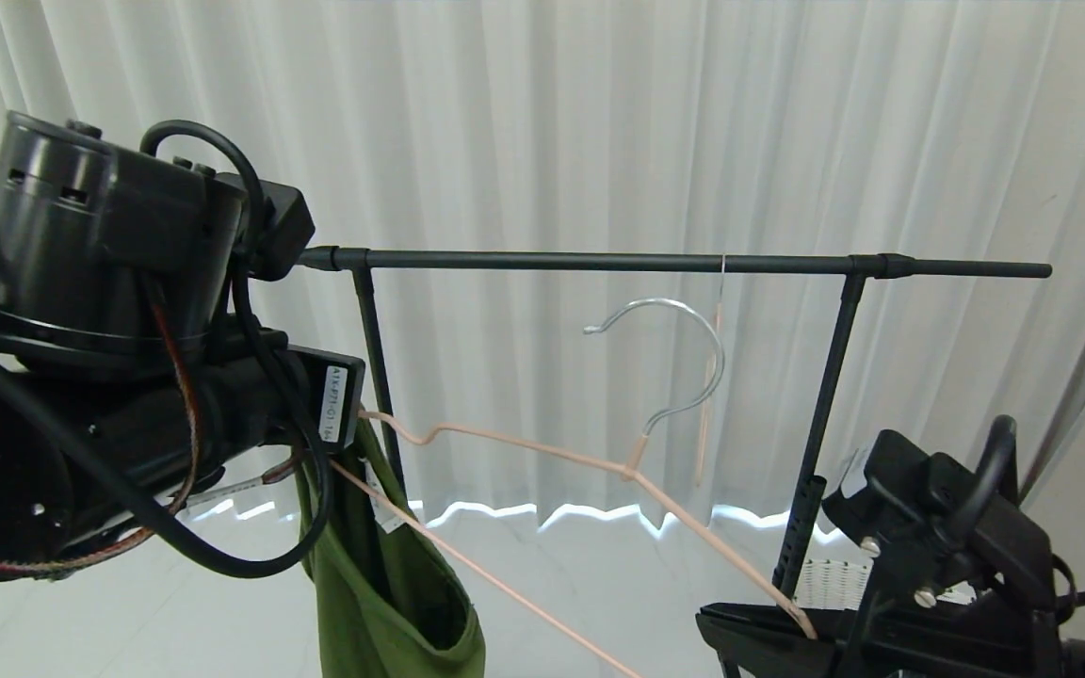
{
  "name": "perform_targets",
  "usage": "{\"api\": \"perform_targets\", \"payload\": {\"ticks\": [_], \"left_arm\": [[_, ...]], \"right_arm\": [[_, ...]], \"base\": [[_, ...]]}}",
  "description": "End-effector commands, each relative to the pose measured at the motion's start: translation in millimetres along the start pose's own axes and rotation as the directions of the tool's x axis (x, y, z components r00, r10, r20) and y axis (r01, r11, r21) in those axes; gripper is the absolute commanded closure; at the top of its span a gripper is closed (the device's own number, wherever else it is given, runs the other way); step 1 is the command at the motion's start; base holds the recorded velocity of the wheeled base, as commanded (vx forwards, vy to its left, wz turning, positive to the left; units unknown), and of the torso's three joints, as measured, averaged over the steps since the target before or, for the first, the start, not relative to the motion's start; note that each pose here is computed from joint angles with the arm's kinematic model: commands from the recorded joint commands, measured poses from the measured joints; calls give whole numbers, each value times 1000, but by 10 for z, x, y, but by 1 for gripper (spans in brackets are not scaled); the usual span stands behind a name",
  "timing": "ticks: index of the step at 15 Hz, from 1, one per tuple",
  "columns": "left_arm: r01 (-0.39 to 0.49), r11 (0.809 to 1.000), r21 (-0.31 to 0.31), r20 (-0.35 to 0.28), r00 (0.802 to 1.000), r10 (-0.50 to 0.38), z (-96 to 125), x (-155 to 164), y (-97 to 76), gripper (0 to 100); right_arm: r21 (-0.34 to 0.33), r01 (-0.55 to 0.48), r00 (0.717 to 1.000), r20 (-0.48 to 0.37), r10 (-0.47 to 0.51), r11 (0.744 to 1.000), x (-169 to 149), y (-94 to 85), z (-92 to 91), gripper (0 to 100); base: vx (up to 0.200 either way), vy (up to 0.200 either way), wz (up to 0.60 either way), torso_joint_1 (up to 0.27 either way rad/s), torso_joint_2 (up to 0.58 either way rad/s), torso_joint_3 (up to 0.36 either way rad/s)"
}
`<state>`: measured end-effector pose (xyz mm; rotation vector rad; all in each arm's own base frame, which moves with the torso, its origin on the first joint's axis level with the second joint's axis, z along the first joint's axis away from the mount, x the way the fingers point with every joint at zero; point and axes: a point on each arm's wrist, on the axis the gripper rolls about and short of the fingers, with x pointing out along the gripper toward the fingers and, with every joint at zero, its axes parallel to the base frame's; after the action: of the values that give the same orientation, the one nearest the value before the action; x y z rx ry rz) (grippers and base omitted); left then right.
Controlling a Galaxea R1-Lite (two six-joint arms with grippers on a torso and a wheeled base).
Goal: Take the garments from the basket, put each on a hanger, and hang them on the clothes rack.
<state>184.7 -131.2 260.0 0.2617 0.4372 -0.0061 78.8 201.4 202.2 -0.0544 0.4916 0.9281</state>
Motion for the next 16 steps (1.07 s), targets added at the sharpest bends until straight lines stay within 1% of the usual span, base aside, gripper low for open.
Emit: {"api": "perform_targets", "payload": {"ticks": [1,3,4,6,7,10,12,14,15,16], "left_arm": [[2,1000,-2,3,1000,-2,2,-10,-2,100],[9,1000,-3,7,1000,-9,6,-25,-12,100],[14,1000,-15,11,1000,-13,14,-36,-22,100],[30,999,-37,32,999,-29,65,-78,-50,100],[39,999,-34,35,999,-38,70,-93,-65,100],[42,998,-36,40,998,-40,76,-105,-69,100],[41,998,-45,49,998,-38,107,-113,-57,100],[16,998,-60,53,999,-13,154,-88,-10,100],[-25,998,-64,42,999,28,153,-46,29,100],[-54,996,-66,34,998,56,143,-12,47,100]], "right_arm": [[6,15,1000,3,-15,1000,114,-4,16,100],[7,14,1000,7,-14,1000,195,23,52,100],[7,14,1000,7,-14,1000,239,36,68,100],[4,16,1000,-6,-16,1000,339,60,78,100],[5,20,1000,-16,-20,1000,397,71,76,100],[57,38,998,-43,-36,998,543,93,53,100],[57,65,996,-58,-61,996,602,90,13,100],[61,82,995,-58,-79,995,598,82,3,100],[87,108,993,-51,-103,990,586,67,7,100],[116,155,988,-39,-151,981,584,37,15,100]], "base": [[0,0,0,0,0,0],[0,0,0,0,0,0],[0,0,0,0,0,0],[0,0,0,0,0,0],[0,0,0,0,0,0],[0,0,0,0,0,0],[0,0,0,0,0,0],[0,0,0,0,0,0],[0,0,0,0,0,0],[0,0,0,0,0,0]]}}
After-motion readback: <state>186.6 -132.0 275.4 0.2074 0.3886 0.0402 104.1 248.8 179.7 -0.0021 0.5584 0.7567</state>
